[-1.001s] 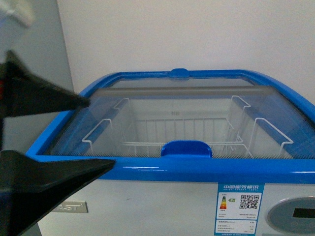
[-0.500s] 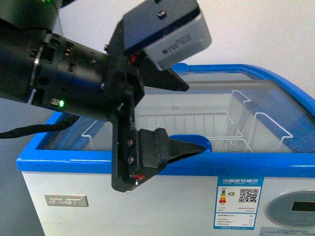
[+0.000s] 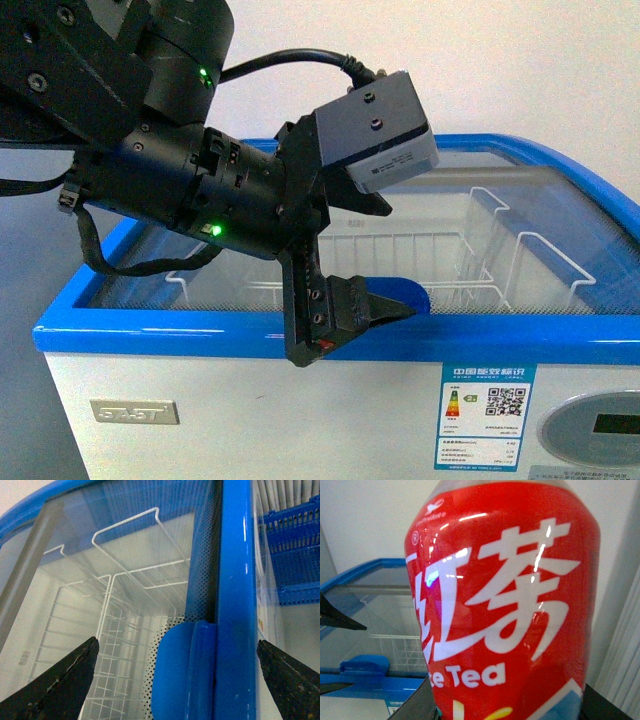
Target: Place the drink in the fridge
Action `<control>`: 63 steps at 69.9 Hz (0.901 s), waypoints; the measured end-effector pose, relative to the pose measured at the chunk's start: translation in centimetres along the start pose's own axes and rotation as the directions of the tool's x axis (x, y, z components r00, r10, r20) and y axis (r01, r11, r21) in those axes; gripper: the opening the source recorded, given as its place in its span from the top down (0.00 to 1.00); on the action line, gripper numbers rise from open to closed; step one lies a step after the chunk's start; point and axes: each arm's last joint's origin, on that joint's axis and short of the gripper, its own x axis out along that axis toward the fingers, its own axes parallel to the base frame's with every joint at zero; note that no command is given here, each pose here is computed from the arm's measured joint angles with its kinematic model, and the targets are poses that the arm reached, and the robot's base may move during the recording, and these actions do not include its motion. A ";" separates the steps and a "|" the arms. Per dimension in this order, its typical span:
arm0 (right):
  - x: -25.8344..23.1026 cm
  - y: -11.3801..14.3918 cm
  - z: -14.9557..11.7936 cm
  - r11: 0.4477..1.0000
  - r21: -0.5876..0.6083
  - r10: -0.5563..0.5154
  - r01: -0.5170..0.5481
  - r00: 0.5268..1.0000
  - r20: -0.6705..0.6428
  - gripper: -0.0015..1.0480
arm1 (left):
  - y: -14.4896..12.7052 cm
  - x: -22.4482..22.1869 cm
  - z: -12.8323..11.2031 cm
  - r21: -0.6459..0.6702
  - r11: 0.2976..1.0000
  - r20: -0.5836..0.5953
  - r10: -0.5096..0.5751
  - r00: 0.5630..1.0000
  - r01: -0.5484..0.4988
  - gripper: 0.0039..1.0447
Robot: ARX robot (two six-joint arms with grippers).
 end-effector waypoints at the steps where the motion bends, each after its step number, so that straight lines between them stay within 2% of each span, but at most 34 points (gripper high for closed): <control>1: 0.0 0.0 0.0 1.000 0.000 0.000 0.000 1.000 0.000 0.64 | 0.1 0.1 -0.1 0.000 1.000 -0.002 0.001 1.000 -0.001 0.08; 15: 0.0 0.0 0.0 1.000 0.000 0.000 0.000 1.000 0.000 0.64 | 1.6 1.5 -1.3 0.028 0.999 -0.049 0.039 0.998 -0.038 0.08; 26: 0.0 0.0 0.0 1.000 0.000 0.000 0.000 1.000 0.000 0.64 | 3.1 2.9 -1.9 0.032 0.997 -0.016 0.065 0.998 -0.064 0.08; 38: 0.0 0.0 0.0 1.000 0.000 -0.002 0.002 1.000 0.000 0.64 | 6.6 4.4 -1.9 0.057 0.992 -0.042 0.116 0.992 -0.113 0.08; 50: 0.0 0.0 0.0 1.000 0.000 0.000 0.000 1.000 0.000 0.64 | 11.5 6.4 -2.3 0.079 0.984 -0.092 0.166 0.982 -0.159 0.08; 63: 0.0 0.0 0.0 1.000 0.000 -0.002 0.002 1.000 0.000 0.64 | 13.6 7.4 -2.7 0.085 0.981 -0.120 0.182 0.976 -0.172 0.08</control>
